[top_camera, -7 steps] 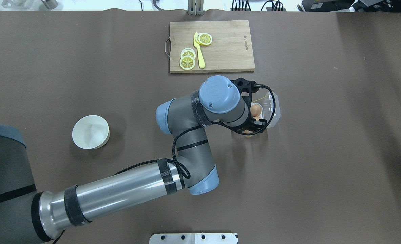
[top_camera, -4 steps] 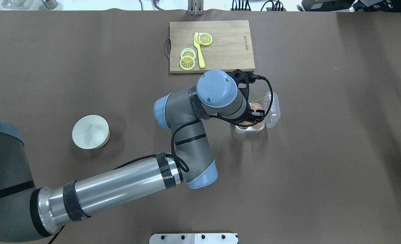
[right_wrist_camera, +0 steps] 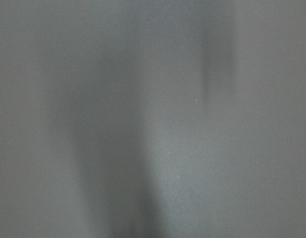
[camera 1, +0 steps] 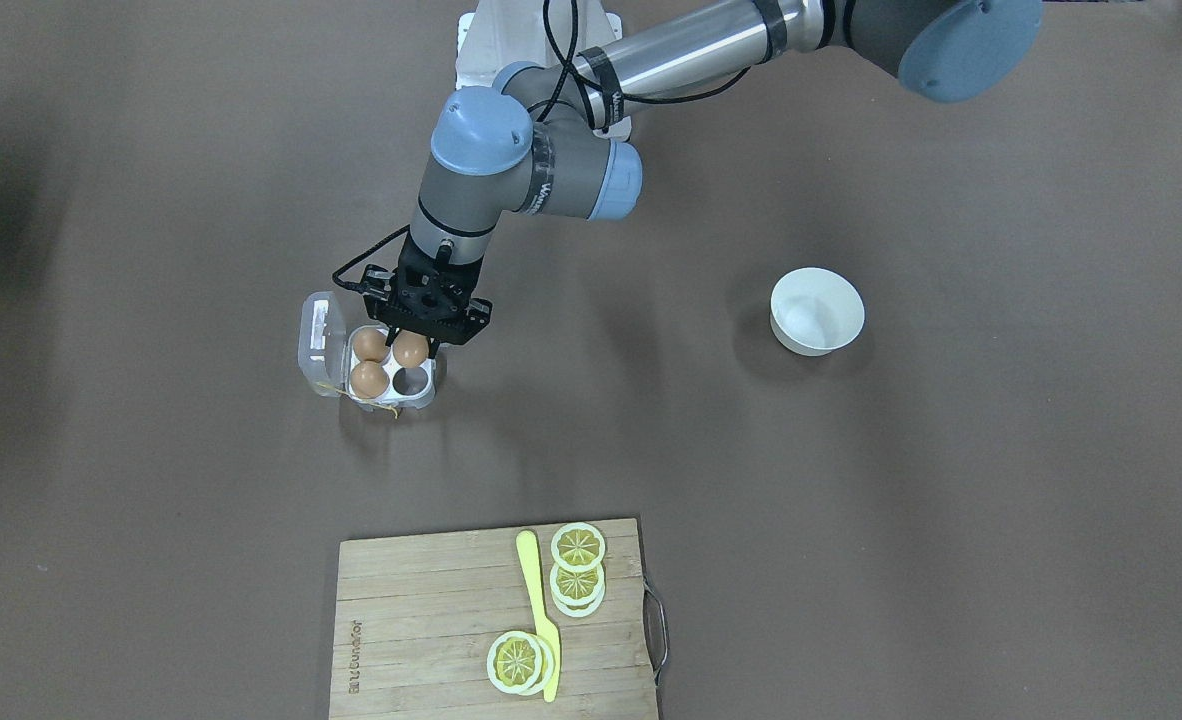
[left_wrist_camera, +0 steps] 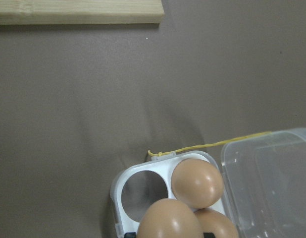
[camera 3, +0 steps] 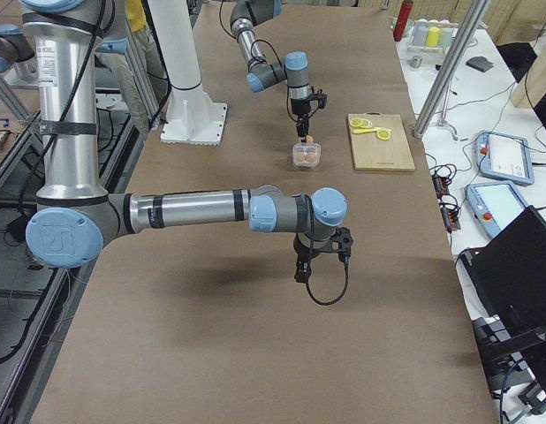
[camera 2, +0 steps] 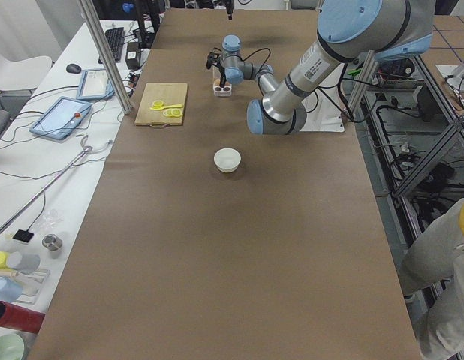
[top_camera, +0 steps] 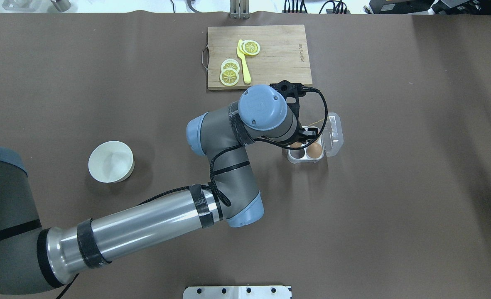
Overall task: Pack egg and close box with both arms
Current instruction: 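Lower the egg into an empty slot and open the left gripper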
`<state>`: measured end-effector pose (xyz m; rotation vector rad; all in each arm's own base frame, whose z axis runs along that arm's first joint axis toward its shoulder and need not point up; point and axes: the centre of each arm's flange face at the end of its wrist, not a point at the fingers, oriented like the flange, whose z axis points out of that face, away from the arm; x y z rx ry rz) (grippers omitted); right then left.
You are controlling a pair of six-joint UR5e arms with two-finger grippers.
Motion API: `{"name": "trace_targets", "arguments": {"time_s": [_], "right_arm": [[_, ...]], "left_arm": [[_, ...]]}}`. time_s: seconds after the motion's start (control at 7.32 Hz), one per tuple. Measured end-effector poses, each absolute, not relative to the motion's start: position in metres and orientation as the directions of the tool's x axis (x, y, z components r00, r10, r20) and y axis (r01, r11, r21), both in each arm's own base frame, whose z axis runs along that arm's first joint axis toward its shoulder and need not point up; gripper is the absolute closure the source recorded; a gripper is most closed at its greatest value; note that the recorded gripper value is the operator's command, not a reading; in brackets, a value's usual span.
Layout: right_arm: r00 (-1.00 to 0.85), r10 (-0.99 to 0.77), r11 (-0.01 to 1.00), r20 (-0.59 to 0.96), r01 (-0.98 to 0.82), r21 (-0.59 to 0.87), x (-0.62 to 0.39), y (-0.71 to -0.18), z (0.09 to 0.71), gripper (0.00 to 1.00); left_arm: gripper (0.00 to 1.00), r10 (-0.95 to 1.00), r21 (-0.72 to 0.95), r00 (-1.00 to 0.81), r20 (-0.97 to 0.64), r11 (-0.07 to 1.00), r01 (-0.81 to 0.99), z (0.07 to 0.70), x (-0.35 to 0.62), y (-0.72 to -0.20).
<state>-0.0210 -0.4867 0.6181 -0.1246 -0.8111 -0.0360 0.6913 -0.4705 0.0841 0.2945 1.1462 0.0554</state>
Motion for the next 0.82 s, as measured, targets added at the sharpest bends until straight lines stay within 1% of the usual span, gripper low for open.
{"name": "trace_targets", "arguments": {"time_s": [0.27,0.41,0.55,0.82], "right_arm": [[0.689,0.016,0.992,0.725,0.080,-0.097,-0.0210,-0.4867,0.6184,0.00],[0.689,0.016,0.992,0.725,0.080,-0.097,-0.0210,-0.4867,0.6185,0.00],[0.689,0.016,0.992,0.725,0.080,-0.097,-0.0209,-0.4867,0.6185,0.00],[0.689,0.016,0.992,0.725,0.079,-0.098,-0.0206,-0.4867,0.6185,0.00]], "left_arm": [[0.79,0.193,0.258,0.417,-0.888,0.961,0.105,0.0908,0.6965,-0.4707],[0.72,0.195,0.260,0.412,-0.890,0.960,0.106,0.0899,0.6972,-0.4701],[0.52,0.197,0.261,0.406,-0.892,0.959,0.107,0.0879,0.6971,-0.4696],[0.21,0.197,0.260,0.401,-0.895,0.959,0.109,0.0863,0.6969,-0.4692]]}}
